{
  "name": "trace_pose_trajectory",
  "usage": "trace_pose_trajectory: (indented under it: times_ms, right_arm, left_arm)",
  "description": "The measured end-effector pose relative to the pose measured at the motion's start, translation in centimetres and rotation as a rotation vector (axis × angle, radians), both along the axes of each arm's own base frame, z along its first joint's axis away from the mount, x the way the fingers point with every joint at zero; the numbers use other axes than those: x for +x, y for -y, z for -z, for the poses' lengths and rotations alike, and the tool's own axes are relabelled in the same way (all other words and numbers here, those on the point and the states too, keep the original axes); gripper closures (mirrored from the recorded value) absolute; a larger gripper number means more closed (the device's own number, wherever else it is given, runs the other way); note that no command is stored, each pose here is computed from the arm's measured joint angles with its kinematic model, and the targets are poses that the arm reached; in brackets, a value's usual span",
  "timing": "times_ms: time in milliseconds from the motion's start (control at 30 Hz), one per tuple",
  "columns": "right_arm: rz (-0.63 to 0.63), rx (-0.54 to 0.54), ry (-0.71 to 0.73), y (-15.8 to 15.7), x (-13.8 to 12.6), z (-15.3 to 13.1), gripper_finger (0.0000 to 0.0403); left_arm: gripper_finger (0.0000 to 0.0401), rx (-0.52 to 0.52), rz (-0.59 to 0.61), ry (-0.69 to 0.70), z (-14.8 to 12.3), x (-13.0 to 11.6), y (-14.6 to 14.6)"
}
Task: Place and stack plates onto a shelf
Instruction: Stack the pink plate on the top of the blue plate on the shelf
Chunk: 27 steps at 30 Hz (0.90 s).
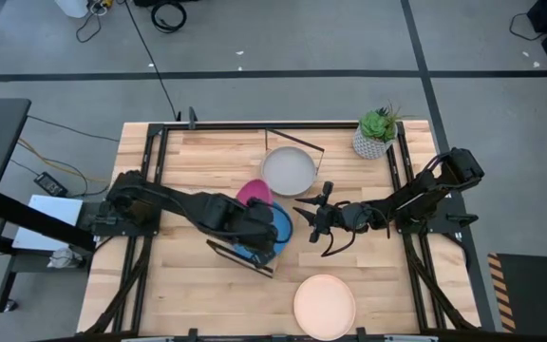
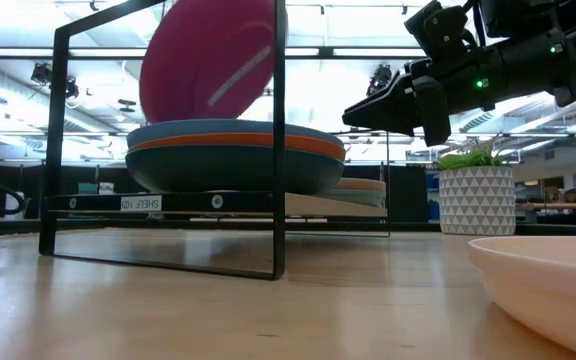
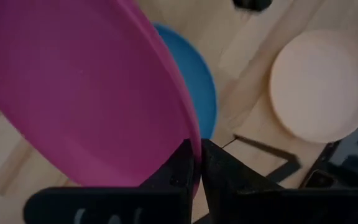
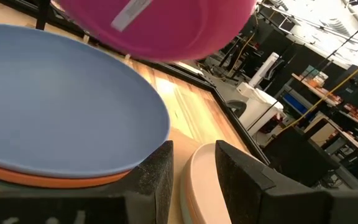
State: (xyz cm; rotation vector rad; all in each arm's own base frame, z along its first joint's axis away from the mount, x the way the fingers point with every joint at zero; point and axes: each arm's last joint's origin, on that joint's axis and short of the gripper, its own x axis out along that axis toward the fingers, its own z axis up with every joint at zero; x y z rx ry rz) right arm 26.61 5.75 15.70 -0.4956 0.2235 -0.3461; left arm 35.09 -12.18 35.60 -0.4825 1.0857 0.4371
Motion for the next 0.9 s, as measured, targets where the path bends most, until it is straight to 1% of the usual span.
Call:
trace_pose_trajectory:
  times_ms: [233,367,900]
  right_arm:
    - [0.000,0.000,0.000,0.0,0.0,0.0,0.0277]
    - [0.000,0.000,-0.001,0.0,0.0,0.0,0.0277]
    - [0.000,0.000,-0.001,0.0,0.0,0.0,0.0277]
  left_arm:
    - [0.0370,0.004,0.038,-0.103,2.8,1.6,0.5]
    - [0.0370,0.004,0.067,-0.137,3.9,2.2,0.8]
    - [0.0370,0.012,0.087,-0.150,4.3,2.3,1.0]
